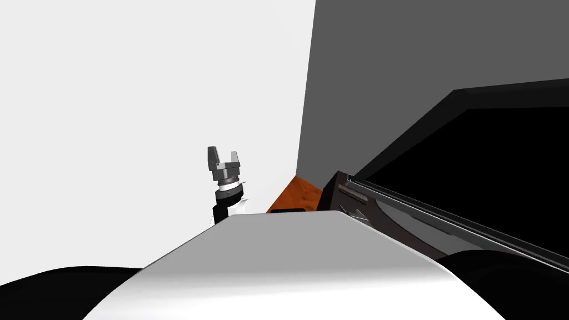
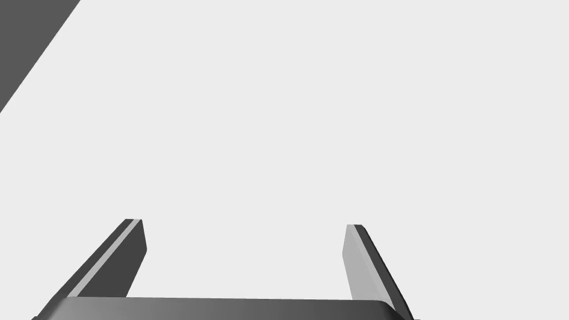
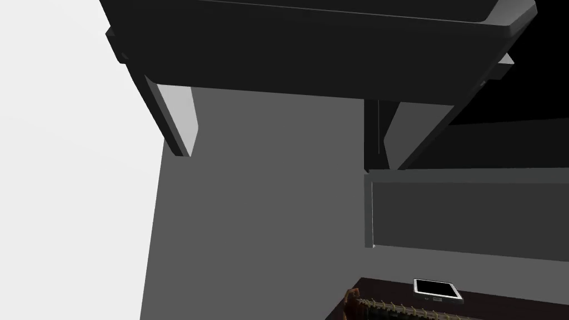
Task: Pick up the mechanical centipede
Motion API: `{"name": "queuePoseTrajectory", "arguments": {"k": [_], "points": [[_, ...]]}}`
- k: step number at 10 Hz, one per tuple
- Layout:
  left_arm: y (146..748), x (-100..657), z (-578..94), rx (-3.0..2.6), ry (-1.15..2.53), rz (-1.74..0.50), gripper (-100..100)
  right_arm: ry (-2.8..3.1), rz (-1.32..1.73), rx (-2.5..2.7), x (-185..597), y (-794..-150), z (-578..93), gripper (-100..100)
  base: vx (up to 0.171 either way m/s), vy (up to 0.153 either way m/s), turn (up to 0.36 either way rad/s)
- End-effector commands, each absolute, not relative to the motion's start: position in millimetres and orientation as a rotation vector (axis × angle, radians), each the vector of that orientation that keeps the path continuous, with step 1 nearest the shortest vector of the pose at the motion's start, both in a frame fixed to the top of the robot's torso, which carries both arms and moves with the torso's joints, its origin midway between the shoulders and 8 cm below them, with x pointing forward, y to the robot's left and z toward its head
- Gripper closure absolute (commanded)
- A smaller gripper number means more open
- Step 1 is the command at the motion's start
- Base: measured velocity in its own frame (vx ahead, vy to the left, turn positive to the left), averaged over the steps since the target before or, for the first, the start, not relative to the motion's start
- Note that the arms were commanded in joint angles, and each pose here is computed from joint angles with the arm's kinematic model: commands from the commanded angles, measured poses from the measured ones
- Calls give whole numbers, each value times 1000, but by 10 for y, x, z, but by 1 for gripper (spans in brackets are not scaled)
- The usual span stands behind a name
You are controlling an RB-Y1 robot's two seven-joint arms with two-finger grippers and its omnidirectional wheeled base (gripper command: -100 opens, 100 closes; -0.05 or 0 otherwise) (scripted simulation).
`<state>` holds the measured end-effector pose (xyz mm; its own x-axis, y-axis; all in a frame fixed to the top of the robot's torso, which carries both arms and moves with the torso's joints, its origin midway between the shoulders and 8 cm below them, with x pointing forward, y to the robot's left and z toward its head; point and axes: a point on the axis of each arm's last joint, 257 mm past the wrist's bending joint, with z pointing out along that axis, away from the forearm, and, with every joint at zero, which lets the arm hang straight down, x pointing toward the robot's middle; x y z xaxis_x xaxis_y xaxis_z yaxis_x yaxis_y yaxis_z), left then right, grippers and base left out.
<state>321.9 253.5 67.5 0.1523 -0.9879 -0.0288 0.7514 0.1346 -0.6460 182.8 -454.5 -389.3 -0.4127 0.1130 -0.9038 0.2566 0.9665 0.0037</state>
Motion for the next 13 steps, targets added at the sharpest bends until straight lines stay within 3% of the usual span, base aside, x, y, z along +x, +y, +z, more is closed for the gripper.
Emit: {"name": "queuePoseTrajectory", "arguments": {"k": [1,11,13], "points": [[2535,3219,675,-559,519,-1345,0,2040,-200,237,1722,-4590,-3990,-100,6,-17,226],[2536,3218,675,-559,519,-1345,0,2405,-451,83,361,-5041,-4722,-100,7,-22,258],[2536,3218,675,-559,519,-1345,0,2538,-525,32,-199,-5208,-4875,-100,8,-34,302]]}}
